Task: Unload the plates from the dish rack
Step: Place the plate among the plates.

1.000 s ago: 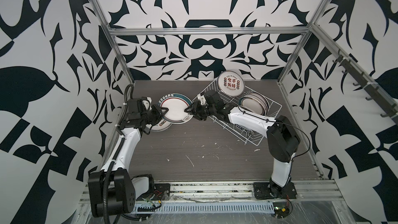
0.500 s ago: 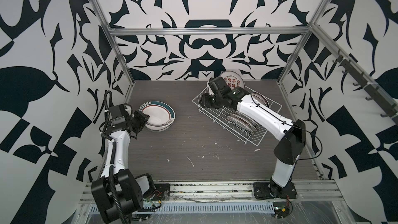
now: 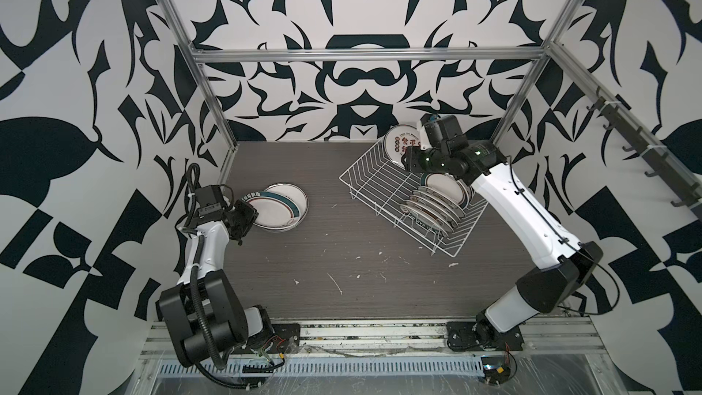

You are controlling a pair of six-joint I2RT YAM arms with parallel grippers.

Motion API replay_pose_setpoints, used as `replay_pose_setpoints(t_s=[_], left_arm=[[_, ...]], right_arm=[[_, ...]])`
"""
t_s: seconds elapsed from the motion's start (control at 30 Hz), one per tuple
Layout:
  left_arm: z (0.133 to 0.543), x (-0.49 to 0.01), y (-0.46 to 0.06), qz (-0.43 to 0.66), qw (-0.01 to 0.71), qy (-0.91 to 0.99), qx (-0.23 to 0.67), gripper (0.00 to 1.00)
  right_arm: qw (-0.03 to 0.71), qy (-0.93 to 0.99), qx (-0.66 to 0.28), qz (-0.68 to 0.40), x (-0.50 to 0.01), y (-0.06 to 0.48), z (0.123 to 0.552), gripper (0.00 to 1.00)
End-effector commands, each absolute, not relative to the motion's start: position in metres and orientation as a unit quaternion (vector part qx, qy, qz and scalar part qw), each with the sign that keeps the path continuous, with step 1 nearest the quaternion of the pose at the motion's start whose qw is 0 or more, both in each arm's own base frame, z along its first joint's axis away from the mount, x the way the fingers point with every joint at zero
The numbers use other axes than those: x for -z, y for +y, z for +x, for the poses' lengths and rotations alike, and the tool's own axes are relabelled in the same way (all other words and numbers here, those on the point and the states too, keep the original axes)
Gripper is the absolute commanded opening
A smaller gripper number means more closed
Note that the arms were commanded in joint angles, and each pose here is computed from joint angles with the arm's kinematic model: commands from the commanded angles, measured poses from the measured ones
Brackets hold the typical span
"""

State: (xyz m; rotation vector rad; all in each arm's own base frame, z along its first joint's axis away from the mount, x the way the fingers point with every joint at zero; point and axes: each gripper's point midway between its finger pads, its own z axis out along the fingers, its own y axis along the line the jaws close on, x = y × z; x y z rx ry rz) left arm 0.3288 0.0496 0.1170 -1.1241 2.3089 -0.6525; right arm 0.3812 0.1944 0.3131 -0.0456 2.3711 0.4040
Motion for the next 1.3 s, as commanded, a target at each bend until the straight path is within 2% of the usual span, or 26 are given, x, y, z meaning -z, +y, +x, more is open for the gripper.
replay_pose_setpoints(t_s=[0.0, 0.3, 0.5, 0.63, 0.8, 1.27], left_arm=[[0.336, -0.117, 0.055, -0.417, 0.250, 0.841, 0.238, 0.05], [0.338, -0.097, 0.058, -0.427, 0.222, 0.846, 0.227, 0.13], [0.338, -0.084, 0.060, -0.433, 0.206, 0.849, 0.221, 0.26], [0.340, -0.080, 0.060, -0.434, 0.202, 0.849, 0.222, 0.31], [0.342, -0.076, 0.063, -0.439, 0.199, 0.849, 0.216, 0.44], [0.356, -0.074, 0.061, -0.433, 0.199, 0.853, 0.211, 0.56]], right_arm=[[0.358, 0.920, -0.157, -0.026, -0.312, 0.185, 0.376, 0.52], [0.348, 0.923, -0.162, -0.019, -0.302, 0.172, 0.381, 0.52], [0.345, 0.925, -0.157, -0.022, -0.297, 0.160, 0.395, 0.52], [0.346, 0.925, -0.155, -0.026, -0.297, 0.153, 0.407, 0.52], [0.347, 0.922, -0.163, -0.050, -0.298, 0.155, 0.417, 0.52], [0.325, 0.933, -0.147, -0.045, -0.286, 0.139, 0.439, 0.52]])
